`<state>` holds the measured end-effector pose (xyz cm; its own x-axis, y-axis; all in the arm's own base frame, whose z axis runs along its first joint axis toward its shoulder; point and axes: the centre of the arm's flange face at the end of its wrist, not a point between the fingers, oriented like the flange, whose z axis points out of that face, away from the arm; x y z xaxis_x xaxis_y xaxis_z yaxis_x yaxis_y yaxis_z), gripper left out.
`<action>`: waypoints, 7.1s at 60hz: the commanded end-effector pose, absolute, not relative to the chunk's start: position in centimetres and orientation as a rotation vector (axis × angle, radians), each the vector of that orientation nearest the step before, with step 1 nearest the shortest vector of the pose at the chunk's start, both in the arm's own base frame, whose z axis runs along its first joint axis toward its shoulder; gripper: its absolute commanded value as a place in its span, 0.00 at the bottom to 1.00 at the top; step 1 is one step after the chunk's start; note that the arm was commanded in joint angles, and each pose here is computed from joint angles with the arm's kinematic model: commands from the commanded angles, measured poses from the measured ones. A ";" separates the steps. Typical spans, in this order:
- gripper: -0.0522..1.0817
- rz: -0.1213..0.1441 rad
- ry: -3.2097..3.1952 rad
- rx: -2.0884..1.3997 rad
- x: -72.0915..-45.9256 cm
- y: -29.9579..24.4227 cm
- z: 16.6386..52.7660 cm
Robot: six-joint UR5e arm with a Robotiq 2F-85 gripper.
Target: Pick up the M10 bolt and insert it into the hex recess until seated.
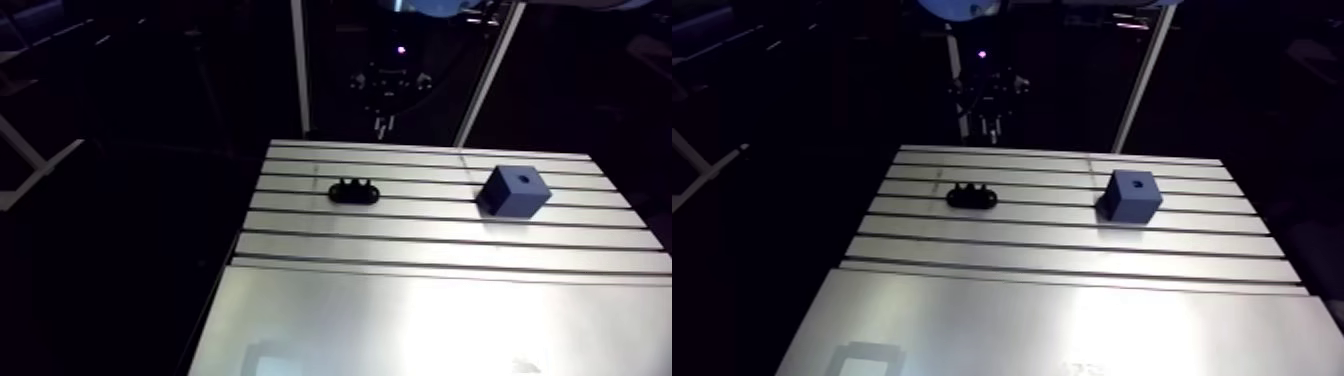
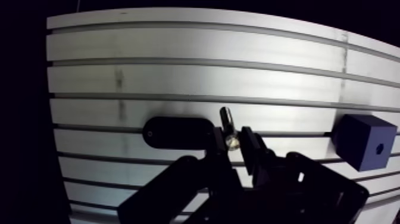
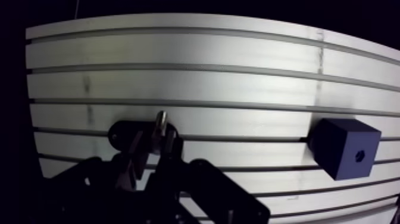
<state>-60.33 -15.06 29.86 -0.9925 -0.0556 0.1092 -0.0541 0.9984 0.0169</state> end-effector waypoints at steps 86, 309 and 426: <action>0.77 -0.136 -3.122 1.061 -62.6 6.4 38.2; 0.79 -0.051 -3.222 0.938 -60.4 10.9 26.8; 0.79 -0.054 -3.204 0.960 -60.6 10.8 26.3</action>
